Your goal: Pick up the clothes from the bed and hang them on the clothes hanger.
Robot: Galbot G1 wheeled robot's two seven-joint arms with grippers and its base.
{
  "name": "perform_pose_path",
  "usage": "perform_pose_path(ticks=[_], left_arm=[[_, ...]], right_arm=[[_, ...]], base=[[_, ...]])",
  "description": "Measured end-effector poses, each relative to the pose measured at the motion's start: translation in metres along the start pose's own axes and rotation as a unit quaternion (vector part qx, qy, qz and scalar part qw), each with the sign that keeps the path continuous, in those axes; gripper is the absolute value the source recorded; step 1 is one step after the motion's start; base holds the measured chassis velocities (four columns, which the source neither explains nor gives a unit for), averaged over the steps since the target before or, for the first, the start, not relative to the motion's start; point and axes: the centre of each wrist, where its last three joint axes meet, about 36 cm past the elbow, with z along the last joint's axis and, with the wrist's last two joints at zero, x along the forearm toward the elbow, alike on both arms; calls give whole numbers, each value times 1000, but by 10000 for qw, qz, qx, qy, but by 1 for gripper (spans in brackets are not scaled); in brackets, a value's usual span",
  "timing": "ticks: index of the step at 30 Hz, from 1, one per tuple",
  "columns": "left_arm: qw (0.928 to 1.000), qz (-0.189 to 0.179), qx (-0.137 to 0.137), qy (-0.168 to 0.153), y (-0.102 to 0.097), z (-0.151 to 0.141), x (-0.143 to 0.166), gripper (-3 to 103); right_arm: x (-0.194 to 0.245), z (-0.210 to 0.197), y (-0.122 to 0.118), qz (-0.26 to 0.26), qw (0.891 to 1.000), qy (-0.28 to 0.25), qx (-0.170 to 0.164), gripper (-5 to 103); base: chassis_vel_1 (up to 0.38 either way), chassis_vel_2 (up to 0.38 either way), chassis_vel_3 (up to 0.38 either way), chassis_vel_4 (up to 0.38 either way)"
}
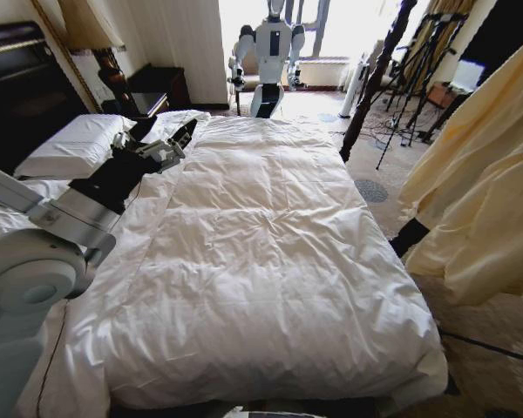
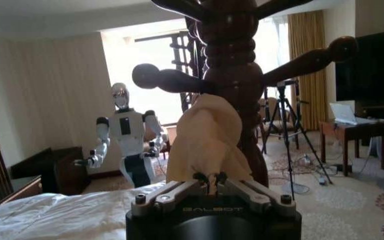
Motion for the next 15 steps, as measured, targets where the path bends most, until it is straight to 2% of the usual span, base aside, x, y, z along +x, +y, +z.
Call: perform_pose_path(ticks=[6, 15], left_arm=[[10000, 35, 13, 13, 0, 2, -2, 100], [9999, 84, 51, -21, 2, 5, -3, 100]], right_arm=[[-10, 2, -6, -155, 9996, -54, -219, 0], [-30, 11, -8, -319, 9988, 25, -375, 0]], base=[[0, 0, 0, 0], [0, 0, 0, 0]])
